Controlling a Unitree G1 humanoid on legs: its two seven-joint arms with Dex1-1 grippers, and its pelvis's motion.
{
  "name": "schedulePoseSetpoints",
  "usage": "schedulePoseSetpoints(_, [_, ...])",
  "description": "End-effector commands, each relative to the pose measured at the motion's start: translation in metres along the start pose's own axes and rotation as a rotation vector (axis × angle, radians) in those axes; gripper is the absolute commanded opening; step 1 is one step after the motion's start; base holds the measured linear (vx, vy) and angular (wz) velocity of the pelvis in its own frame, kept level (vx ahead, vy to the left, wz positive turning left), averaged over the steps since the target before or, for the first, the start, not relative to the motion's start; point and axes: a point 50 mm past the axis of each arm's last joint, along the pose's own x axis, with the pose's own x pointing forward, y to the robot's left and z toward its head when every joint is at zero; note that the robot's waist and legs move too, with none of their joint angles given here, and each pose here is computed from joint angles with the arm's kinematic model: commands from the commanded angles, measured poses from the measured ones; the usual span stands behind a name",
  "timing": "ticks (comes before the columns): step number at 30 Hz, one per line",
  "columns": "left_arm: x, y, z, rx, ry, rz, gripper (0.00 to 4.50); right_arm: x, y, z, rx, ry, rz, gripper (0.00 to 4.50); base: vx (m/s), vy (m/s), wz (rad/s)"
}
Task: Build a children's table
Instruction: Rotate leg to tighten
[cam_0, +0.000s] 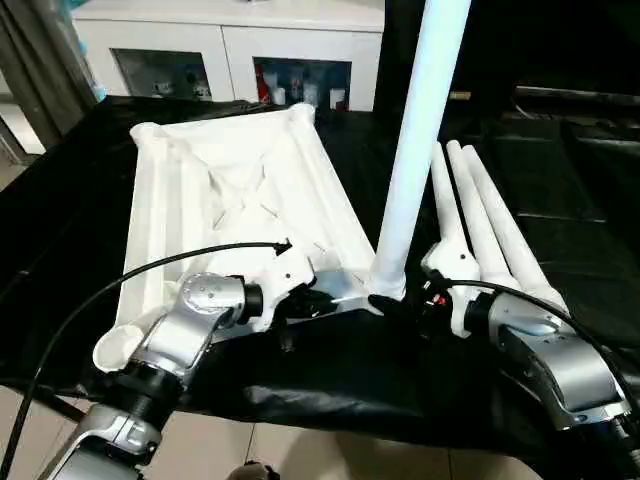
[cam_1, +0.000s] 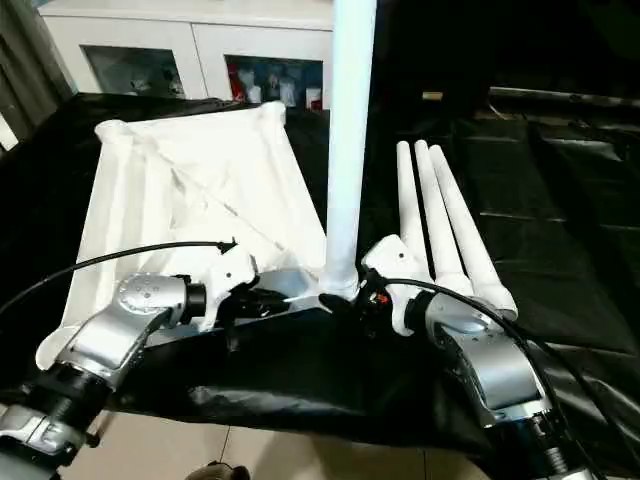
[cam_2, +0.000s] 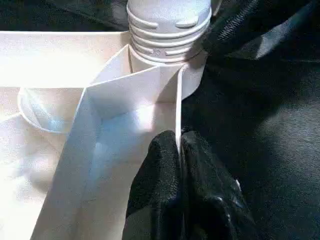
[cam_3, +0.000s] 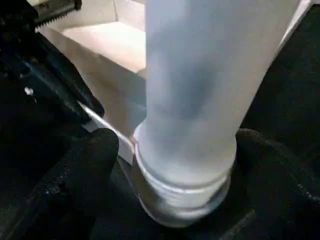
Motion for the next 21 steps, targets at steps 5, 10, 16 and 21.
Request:
schedulePoseSetpoints(5, [0.001, -0.004, 0.012, 0.037, -0.044, -0.038, 0.00, 0.002, -0.001, 0.002, 0.010, 0.003, 0.016, 3.74, 0.000, 0.000, 0.00])
schedulePoseSetpoints(10, [0.001, -0.004, 0.012, 0.039, -0.040, -0.038, 0.00, 0.004, -0.002, 0.000, 0.017, 0.006, 0.011, 3.29, 0.000, 0.000, 0.00])
schedulePoseSetpoints(16, [0.000, -0.003, 0.012, 0.042, -0.037, -0.037, 0.00, 0.006, -0.003, -0.001, 0.022, 0.006, 0.008, 2.90, 0.000, 0.000, 0.00])
schedulePoseSetpoints(21, [0.001, -0.003, 0.012, 0.043, -0.035, -0.037, 0.00, 0.007, -0.003, -0.006, 0.055, -0.007, -0.008, 2.77, 0.000, 0.000, 0.00])
